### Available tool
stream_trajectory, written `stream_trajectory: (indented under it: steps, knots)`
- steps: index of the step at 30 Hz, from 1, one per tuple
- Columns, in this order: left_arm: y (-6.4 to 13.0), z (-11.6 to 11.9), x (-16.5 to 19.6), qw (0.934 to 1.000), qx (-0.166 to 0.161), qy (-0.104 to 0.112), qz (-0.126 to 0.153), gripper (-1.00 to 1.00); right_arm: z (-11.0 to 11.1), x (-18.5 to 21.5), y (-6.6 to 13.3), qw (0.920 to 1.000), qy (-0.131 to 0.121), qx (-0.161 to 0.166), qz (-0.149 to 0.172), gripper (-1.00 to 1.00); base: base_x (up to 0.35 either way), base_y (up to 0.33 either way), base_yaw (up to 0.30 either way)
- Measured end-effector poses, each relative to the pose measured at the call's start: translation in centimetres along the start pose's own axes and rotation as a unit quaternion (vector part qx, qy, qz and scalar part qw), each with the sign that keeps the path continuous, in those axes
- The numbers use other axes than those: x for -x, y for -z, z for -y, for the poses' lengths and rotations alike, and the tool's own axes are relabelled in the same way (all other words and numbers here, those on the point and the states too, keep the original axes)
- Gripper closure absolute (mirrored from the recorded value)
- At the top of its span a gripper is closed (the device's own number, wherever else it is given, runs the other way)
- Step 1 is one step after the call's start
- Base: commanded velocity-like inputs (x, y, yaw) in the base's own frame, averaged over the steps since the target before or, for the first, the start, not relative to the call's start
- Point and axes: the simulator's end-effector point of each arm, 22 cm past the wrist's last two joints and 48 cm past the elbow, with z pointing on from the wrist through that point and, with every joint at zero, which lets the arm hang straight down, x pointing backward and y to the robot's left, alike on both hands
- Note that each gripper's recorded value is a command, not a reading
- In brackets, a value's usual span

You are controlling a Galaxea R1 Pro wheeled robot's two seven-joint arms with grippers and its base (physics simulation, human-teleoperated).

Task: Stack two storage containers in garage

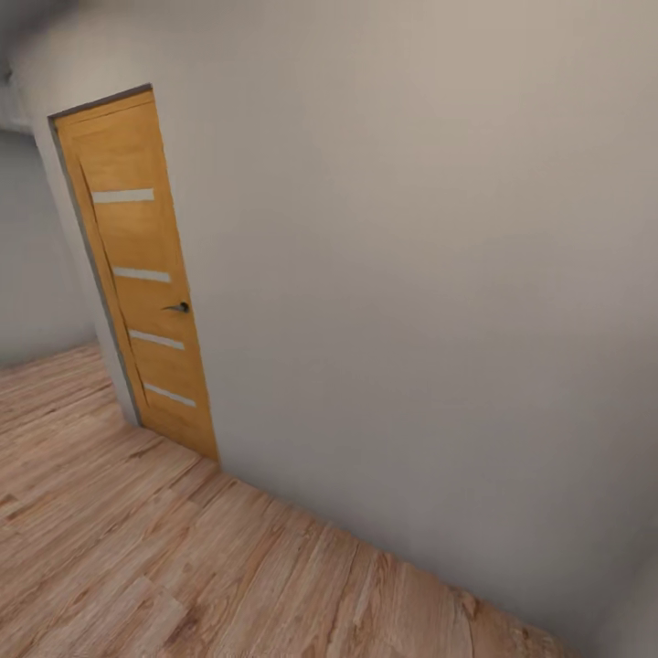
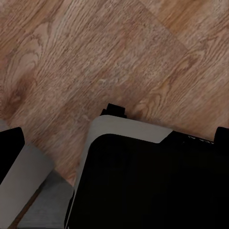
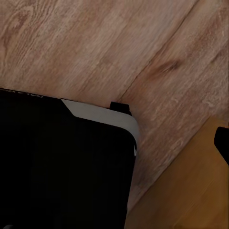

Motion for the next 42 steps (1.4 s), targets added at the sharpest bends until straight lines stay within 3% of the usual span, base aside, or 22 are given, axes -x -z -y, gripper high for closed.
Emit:
stream_trajectory:
  steps: [17,31,42]
  knots:
    - [0.02,-0.06,-0.05,1.0000,0.000,0.001,0.000,-1.00,-0.01,0.06,0.02,1.0000,0.000,0.000,0.002,-1.00,0.303,0.000,0.277]
    - [0.00,-0.02,-0.05,1.0000,0.000,0.001,0.000,-1.00,0.00,0.06,0.01,1.0000,0.000,0.000,0.002,-1.00,0.056,0.000,0.278]
    - [0.01,-0.14,-0.04,1.0000,0.001,0.001,0.000,-1.00,-0.01,0.04,0.02,1.0000,0.000,0.000,0.002,-1.00,0.288,0.000,0.279]
